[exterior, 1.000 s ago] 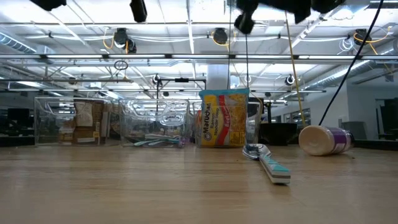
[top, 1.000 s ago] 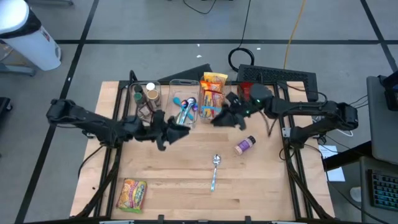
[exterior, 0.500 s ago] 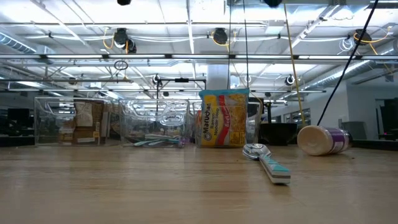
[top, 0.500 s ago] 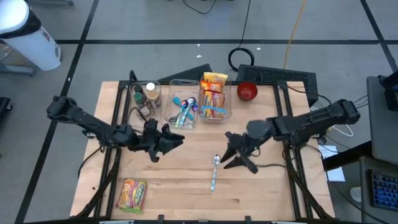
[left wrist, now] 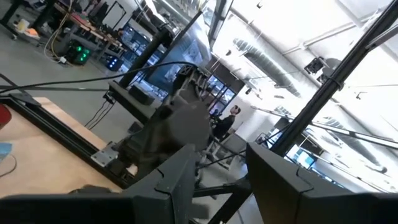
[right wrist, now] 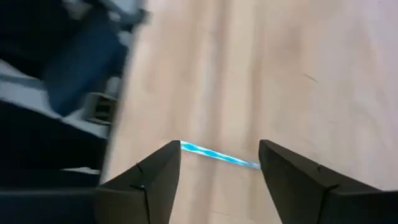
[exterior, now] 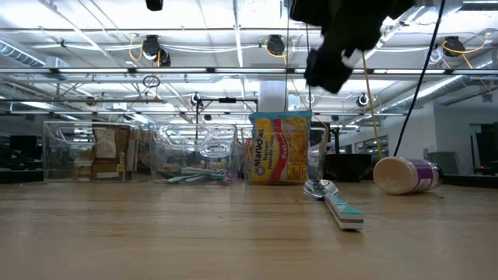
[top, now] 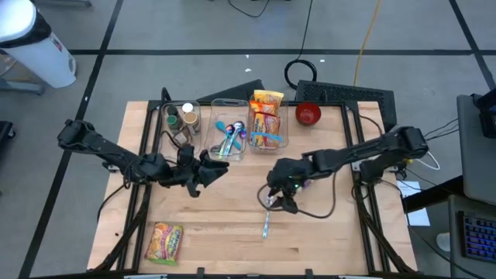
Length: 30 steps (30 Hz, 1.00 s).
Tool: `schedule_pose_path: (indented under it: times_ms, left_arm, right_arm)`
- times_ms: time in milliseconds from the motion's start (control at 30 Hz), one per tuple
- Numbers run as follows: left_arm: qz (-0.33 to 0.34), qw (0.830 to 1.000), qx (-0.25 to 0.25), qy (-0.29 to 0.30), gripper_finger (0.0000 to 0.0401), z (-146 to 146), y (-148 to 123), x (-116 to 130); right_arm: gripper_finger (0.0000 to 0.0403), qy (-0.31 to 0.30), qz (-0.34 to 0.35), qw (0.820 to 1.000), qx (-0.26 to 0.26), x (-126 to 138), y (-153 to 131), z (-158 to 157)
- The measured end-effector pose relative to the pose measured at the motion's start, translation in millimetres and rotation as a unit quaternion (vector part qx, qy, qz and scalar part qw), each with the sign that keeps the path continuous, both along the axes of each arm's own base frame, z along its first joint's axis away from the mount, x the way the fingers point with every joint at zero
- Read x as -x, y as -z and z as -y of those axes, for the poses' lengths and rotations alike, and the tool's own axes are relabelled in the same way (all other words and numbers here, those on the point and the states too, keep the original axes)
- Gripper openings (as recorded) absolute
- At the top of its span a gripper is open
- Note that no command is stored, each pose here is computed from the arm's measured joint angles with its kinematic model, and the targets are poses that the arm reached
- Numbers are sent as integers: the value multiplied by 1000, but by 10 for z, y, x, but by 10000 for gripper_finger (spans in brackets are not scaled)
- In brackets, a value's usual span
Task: Pick & Place Food Item
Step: Put the blue spoon into the middle transparent bin
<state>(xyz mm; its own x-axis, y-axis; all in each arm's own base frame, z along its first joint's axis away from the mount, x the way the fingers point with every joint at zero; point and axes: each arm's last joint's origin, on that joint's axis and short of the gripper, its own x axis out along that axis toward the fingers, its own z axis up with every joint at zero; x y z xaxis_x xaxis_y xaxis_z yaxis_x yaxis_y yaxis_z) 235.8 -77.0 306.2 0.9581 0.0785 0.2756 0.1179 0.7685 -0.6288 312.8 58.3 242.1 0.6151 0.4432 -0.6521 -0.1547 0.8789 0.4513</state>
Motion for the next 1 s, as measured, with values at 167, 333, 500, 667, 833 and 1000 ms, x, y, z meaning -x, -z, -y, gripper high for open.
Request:
schedule_pose_path:
  times_ms: [167, 333, 500, 667, 833, 1000]
  left_arm:
    - [-1, 1000, 1, 7, 150, 31, 2, 10]
    - [-4, 1000, 1, 6, 150, 55, 7, 18]
    - [-6, 1000, 0, 4, 150, 57, 10, 18]
    - [-12, 1000, -2, 3, 150, 58, 23, 14]
    - [-20, 1000, -3, 3, 150, 57, 38, 10]
    - [-23, 1000, 0, -14, 150, 43, 41, 8]
  right_arm:
    - [224, 50, -70, 995, 59, -36, 251, 171]
    - [219, 75, -92, 990, 71, -83, 423, 249]
    - [213, 77, -126, 986, 73, -81, 665, 267]
    - [213, 86, -140, 984, 66, -49, 796, 268]
    - [212, 99, -125, 986, 53, -44, 842, 268]
    - [212, 121, -113, 986, 32, -25, 911, 269]
